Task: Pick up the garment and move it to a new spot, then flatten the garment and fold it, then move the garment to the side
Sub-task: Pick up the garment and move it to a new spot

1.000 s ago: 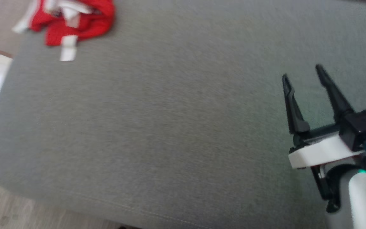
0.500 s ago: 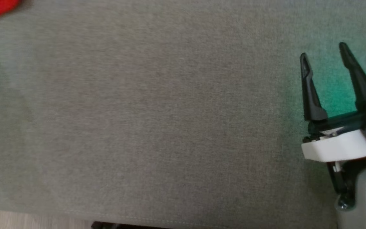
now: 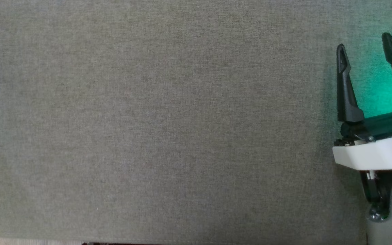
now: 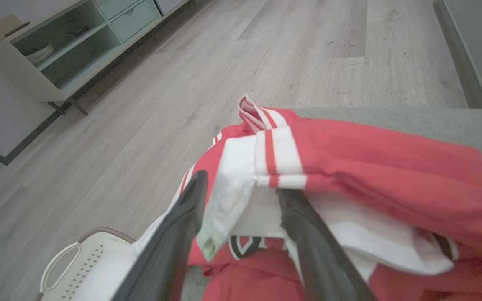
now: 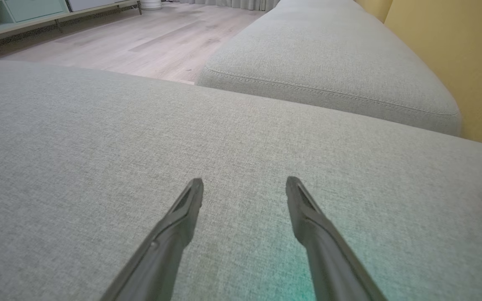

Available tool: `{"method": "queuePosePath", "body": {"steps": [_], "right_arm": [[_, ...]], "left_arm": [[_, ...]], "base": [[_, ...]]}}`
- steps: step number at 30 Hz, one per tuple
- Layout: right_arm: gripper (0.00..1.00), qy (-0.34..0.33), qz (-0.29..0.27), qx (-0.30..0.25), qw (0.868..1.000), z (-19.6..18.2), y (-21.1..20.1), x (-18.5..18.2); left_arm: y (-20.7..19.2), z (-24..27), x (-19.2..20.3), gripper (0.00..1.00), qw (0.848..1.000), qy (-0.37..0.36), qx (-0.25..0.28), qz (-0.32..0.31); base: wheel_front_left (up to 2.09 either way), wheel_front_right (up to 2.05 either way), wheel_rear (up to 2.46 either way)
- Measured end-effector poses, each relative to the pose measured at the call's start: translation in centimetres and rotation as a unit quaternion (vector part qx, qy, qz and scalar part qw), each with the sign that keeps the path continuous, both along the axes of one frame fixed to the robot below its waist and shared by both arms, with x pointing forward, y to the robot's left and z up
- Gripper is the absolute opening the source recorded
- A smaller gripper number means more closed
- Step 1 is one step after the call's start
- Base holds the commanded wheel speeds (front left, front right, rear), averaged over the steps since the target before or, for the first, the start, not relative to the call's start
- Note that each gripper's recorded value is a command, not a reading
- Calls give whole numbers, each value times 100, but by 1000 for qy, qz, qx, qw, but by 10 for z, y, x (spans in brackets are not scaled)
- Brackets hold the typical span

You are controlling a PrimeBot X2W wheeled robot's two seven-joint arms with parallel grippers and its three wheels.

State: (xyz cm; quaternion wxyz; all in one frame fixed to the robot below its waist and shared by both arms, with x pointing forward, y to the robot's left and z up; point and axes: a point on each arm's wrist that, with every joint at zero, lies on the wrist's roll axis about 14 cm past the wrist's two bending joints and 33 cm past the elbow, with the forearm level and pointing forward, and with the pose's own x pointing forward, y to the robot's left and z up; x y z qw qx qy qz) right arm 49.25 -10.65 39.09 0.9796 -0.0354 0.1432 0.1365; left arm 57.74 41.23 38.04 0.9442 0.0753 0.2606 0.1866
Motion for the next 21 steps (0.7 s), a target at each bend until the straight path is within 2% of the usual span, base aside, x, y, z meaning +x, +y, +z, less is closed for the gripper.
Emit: {"method": "queuePosePath", "body": {"steps": [1, 2, 13, 17, 21], "right_arm": [[100, 0, 0, 0, 1000, 0, 0, 0], [100, -2, 0, 1, 1000, 1, 0, 0], [100, -26, 3, 16, 1000, 20, 4, -1], [100, -44, -1, 27, 999, 37, 2, -4], [100, -66, -5, 41, 997, 58, -1, -10]], "left_arm": [[1, 2, 2, 33, 1000, -4, 4, 1], [2, 4, 2, 0, 1000, -7, 6, 2], [-1, 55, 15, 0, 996, -74, 42, -28], [-20, 95, 27, 0, 990, -107, 58, -76], [-54, 154, 41, 0, 974, -160, 77, -138]], "base": [[0, 0, 0], [0, 0, 0], [0, 0, 0], [0, 0, 0], [0, 0, 0]]}}
